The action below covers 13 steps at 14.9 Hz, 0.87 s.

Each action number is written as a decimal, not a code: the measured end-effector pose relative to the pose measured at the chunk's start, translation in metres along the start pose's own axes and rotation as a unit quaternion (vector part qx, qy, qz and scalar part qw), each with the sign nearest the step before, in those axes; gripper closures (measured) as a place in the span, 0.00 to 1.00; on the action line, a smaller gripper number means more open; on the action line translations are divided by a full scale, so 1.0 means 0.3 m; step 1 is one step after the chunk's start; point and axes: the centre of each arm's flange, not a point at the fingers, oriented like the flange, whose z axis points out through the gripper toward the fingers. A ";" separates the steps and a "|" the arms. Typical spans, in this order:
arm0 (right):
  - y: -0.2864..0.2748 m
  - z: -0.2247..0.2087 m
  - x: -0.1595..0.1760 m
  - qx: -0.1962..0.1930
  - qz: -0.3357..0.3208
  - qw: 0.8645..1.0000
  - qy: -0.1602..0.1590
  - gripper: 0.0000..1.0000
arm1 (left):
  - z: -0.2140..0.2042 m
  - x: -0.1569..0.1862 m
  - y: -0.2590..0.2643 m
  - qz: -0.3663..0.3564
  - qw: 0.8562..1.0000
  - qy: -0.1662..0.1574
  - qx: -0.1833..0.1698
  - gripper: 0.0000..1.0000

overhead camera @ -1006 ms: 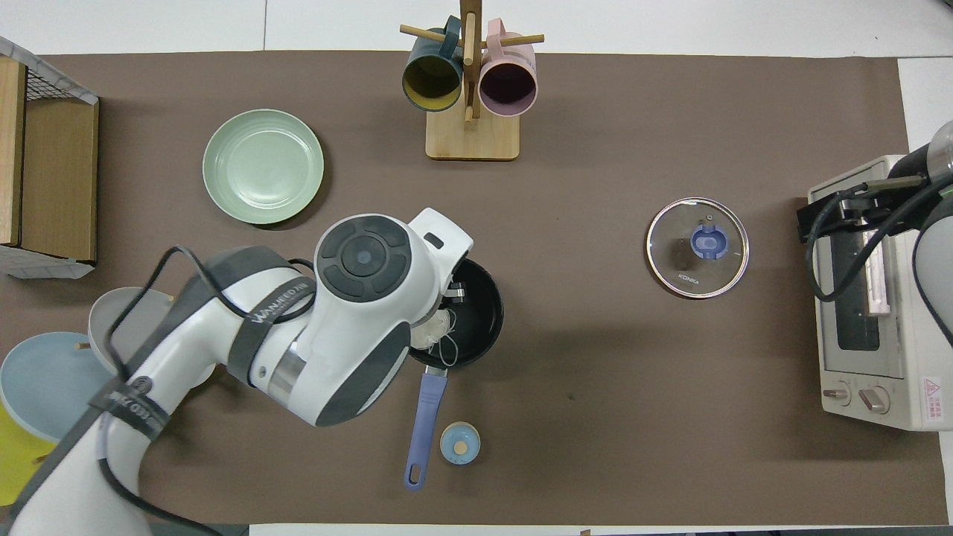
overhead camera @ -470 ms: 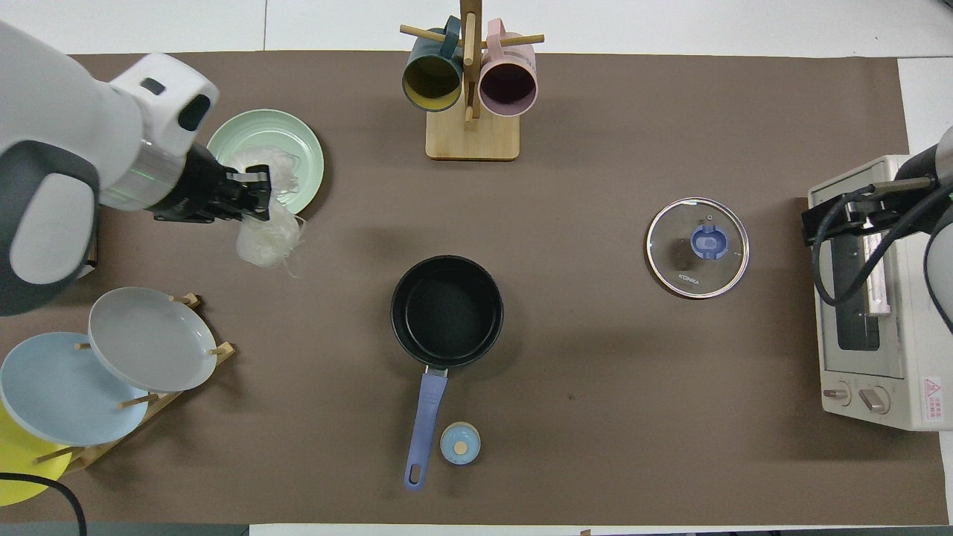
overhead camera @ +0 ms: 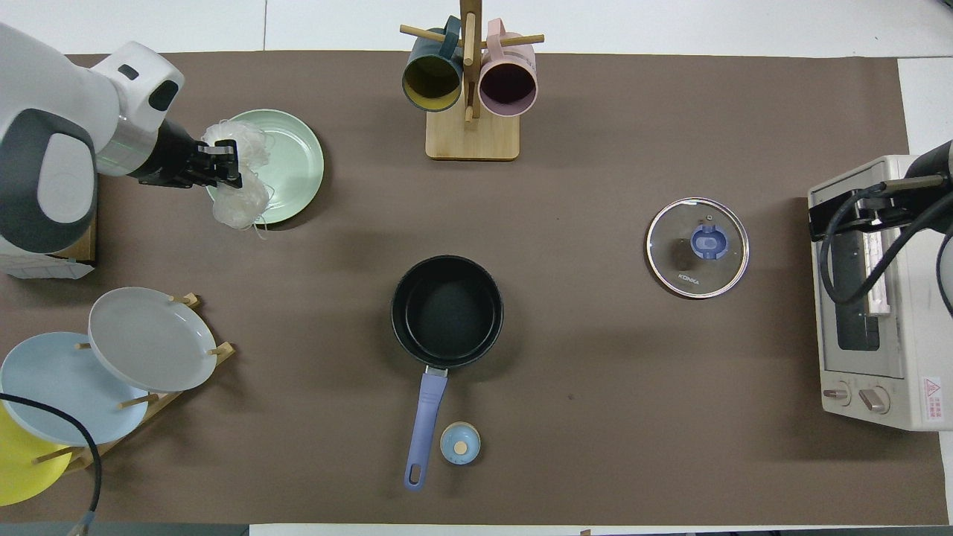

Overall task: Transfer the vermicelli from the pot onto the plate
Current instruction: 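Lower the vermicelli onto the green plate and open the left gripper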

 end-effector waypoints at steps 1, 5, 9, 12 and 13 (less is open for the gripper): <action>0.007 0.003 0.000 0.000 0.002 1.000 -0.001 0.00 | 0.068 0.017 -0.021 0.005 1.000 0.001 0.003 0.85; 0.018 0.009 -0.001 0.000 0.005 1.000 -0.003 0.00 | 0.226 0.064 -0.076 0.036 0.999 0.004 0.005 0.85; 0.044 0.020 0.000 0.001 0.012 1.000 -0.007 0.00 | 0.271 0.084 -0.090 0.059 0.998 0.015 0.005 0.85; 0.023 0.021 -0.003 0.001 0.006 1.000 -0.016 0.00 | 0.283 0.083 -0.097 0.064 0.998 0.016 0.006 0.79; 0.021 0.011 -0.006 0.001 0.005 1.000 -0.015 0.00 | 0.280 0.084 -0.098 0.064 0.998 0.017 0.006 0.67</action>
